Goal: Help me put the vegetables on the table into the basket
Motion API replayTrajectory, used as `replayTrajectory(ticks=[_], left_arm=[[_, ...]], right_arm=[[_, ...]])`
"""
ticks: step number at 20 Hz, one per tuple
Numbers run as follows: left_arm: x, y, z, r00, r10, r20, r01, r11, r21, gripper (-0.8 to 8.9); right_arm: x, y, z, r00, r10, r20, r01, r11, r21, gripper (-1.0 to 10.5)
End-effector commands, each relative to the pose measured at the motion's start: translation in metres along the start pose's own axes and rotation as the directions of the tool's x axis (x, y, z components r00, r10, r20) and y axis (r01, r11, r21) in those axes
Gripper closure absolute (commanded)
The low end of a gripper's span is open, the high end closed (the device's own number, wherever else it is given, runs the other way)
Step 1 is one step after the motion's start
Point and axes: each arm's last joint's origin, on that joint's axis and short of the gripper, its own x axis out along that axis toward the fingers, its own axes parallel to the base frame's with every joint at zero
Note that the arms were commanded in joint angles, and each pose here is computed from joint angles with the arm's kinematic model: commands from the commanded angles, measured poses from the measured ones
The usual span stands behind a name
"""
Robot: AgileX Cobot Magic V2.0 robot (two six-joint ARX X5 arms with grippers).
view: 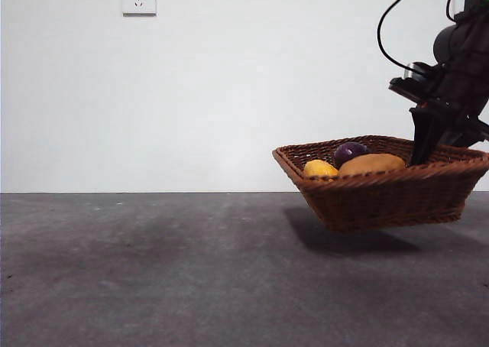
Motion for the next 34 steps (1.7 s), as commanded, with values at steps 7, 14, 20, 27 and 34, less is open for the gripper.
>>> replayTrajectory(ticks=[7,14,20,27,34], left_arm=[[-0.025,0.003,-0.016,0.994,-0.074,0.078,0.079,0.995,-0.062,8.18],[-0.026,0.003,-0.017,0.994,-0.075,0.083,0.08,0.995,-0.062,8.18],[-0.029,0.004,-0.02,0.992,-0.083,0.093,0.089,0.994,-0.058,8.18],[-0.061,0.011,-0.045,0.969,-0.124,0.212,0.122,0.992,0.026,8.18],[-0.07,0.014,-0.055,0.959,-0.132,0.252,0.116,0.99,0.077,8.17]], right_arm=[[0.03,-0.03,0.006,0.999,0.049,-0.017,-0.048,0.998,0.039,9.6],[0.057,-0.044,0.004,0.994,0.074,-0.076,-0.068,0.995,0.078,9.6],[0.048,-0.039,0.006,0.995,0.073,-0.065,-0.066,0.993,0.099,4.4],[-0.09,0.031,-0.025,0.985,-0.1,0.143,0.1,0.995,0.008,4.5],[-0.235,0.112,-0.151,0.837,-0.207,0.507,0.26,0.965,-0.035,7.2]])
